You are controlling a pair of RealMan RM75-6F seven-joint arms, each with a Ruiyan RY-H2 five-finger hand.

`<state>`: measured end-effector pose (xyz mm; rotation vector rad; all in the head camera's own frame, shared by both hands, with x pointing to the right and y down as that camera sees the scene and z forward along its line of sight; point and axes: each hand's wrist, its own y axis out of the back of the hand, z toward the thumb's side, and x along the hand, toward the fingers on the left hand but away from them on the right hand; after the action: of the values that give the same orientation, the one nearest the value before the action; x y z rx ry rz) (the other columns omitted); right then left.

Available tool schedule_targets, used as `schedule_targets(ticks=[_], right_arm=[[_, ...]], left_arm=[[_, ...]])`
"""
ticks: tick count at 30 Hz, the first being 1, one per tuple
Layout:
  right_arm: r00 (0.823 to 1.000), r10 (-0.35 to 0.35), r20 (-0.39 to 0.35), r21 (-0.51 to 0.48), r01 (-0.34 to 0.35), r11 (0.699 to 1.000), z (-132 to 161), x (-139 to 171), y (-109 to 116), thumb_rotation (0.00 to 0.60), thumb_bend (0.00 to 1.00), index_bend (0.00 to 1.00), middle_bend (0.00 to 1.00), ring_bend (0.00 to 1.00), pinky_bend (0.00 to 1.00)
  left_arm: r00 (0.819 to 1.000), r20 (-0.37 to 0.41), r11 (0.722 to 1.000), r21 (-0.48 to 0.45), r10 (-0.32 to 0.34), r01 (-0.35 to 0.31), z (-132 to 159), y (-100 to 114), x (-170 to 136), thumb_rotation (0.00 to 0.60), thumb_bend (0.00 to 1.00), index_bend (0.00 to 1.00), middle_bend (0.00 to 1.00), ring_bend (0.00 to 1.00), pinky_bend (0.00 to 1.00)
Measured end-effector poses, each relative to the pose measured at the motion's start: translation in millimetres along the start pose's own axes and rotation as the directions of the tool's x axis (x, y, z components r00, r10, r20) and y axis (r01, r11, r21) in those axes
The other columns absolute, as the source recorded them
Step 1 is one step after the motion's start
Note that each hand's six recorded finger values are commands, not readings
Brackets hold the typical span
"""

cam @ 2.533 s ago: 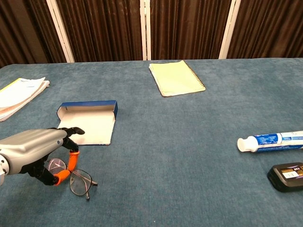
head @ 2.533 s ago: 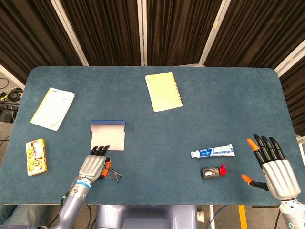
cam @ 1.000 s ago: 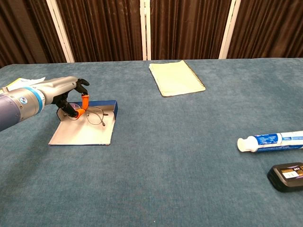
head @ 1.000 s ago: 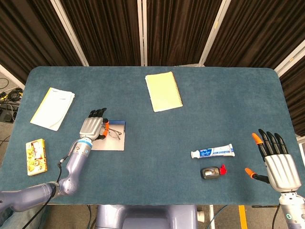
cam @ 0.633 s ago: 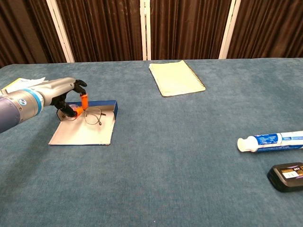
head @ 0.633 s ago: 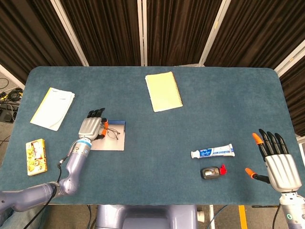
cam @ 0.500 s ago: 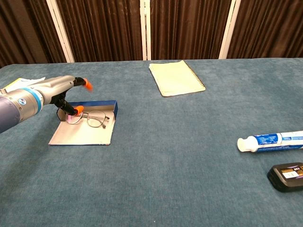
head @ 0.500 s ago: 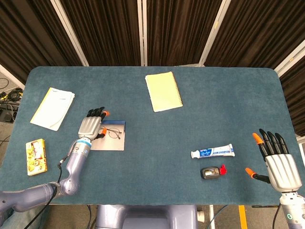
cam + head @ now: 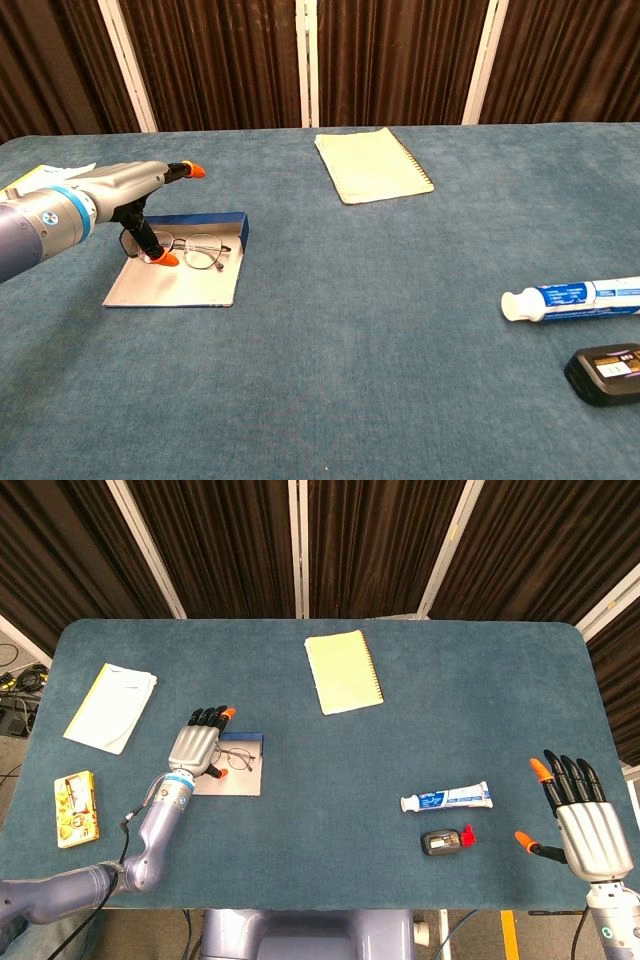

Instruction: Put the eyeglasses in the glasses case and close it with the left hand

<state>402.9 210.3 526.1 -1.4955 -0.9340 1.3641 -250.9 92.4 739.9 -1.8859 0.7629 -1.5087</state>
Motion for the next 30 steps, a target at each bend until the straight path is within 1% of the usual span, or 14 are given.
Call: schedule_targets(ticks=[5, 14, 21, 30], right_arm=[[1.000, 0.003, 0.006, -0.001, -0.003, 1.000, -2, -1, -1, 0.600, 0.00, 0.00, 0.00, 0.00, 0.00], [1.000, 0.010, 0.025, -0.018, -0.010, 1.000, -8, -4, -1, 0.600, 0.00, 0.00, 0.00, 0.00, 0.00], [0.999, 0.004, 0.039, -0.023, -0.003, 1.000, -12, -6, 1, 0.600, 0.00, 0.00, 0.00, 0.00, 0.00], [0.999, -0.004, 0.051, -0.022, 0.006, 1.000, -16, -6, 3, 0.600, 0.00, 0.00, 0.00, 0.00, 0.00]], left_arm=[[1.000, -0.010, 1.000, 0.021, -0.005, 0.005, -3, 0, 7, 0.600, 0.12, 0.00, 0.00, 0.00, 0.00], [1.000, -0.021, 0.999, 0.039, -0.008, 0.009, -6, 7, 22, 0.600, 0.13, 0.00, 0.00, 0.00, 0.00], [1.000, -0.013, 0.998, 0.060, -0.008, 0.009, 1, 10, 35, 0.600, 0.13, 0.00, 0.00, 0.00, 0.00], [1.000, -0.007, 0.997, 0.082, 0.004, -0.004, 6, 12, 43, 0.600, 0.13, 0.00, 0.00, 0.00, 0.00]])
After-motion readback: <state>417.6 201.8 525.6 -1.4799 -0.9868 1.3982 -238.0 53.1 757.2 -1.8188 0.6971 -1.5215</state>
